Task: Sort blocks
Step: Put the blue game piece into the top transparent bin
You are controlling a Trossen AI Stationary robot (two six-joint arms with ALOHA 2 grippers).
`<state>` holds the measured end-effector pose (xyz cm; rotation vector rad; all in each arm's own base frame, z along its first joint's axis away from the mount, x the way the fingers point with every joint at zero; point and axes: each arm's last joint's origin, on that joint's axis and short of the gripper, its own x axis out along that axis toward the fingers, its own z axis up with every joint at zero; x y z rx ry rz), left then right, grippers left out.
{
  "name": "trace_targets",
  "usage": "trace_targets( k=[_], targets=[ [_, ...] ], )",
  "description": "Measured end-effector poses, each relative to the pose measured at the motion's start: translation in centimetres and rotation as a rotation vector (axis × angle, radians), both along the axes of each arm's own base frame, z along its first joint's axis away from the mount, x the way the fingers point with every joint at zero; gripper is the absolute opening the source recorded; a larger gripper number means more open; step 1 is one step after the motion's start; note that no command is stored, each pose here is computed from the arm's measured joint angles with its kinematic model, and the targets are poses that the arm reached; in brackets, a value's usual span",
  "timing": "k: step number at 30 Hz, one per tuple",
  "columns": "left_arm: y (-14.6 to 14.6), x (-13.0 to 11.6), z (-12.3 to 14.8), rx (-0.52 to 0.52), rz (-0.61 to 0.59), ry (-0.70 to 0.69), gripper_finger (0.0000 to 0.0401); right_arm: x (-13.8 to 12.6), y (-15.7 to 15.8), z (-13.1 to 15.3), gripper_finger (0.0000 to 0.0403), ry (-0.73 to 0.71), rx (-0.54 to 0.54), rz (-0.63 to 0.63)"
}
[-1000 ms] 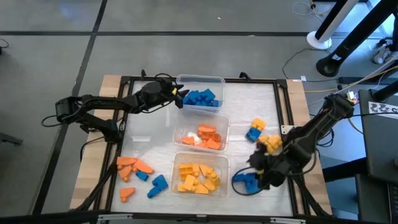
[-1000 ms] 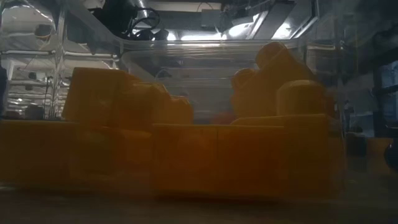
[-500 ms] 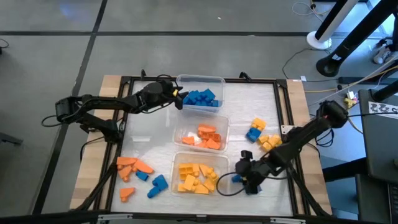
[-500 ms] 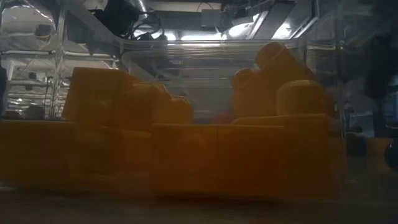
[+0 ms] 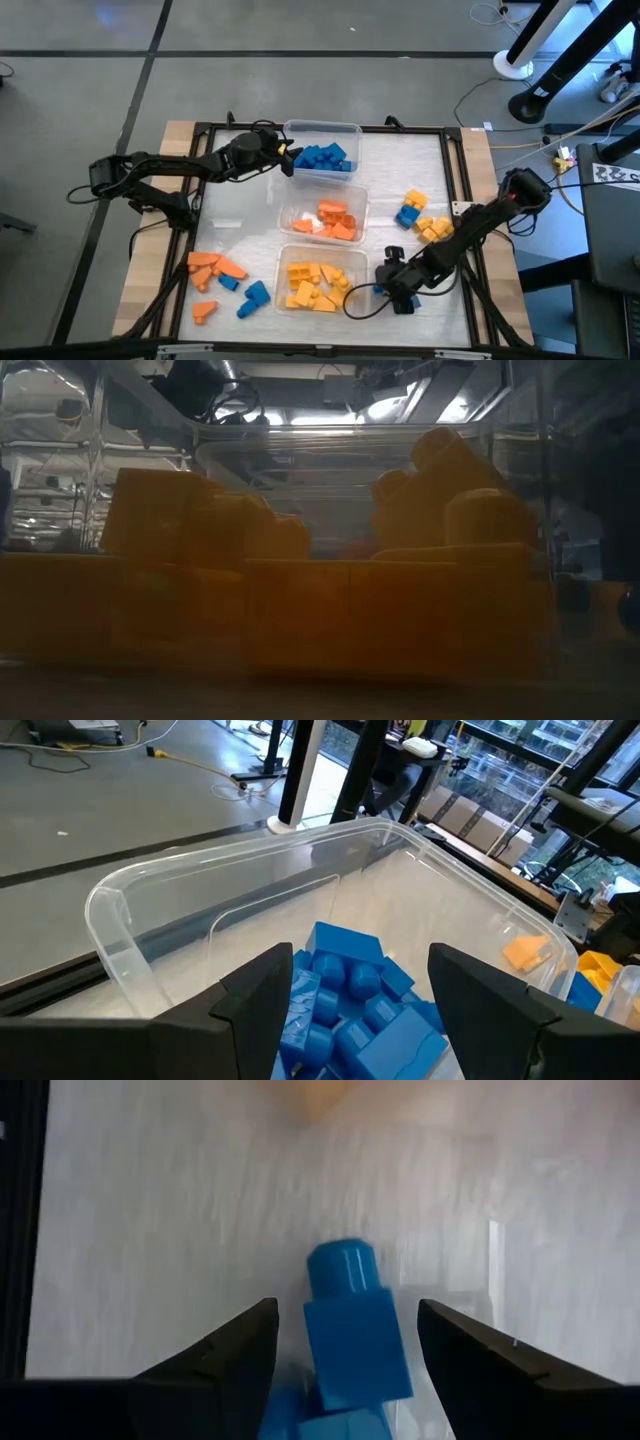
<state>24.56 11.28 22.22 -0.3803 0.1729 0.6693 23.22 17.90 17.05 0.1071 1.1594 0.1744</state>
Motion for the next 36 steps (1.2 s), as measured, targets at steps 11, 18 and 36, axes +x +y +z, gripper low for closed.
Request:
trace_targets(
  k=[11, 18, 36],
  targets=[
    [0.0, 0.0, 0.0, 0.0, 0.0, -0.001, 0.0224, -0.1, 0.0, -2.2, 0.0239, 0.117, -0.058, 0.015],
    [-0.2, -0.4, 1.0, 0.028, -0.004, -0.031, 0.0224, 0.0, 0.1, -2.6, 0.0239, 0.113, -0.076, 0.008],
    [-7.6, -7.4, 6.1, -0.227, -0.737, -0.089, 0.0224, 0.4, 0.4, -2.3, 0.0133, 0.09, -0.038, 0.015]
  ],
)
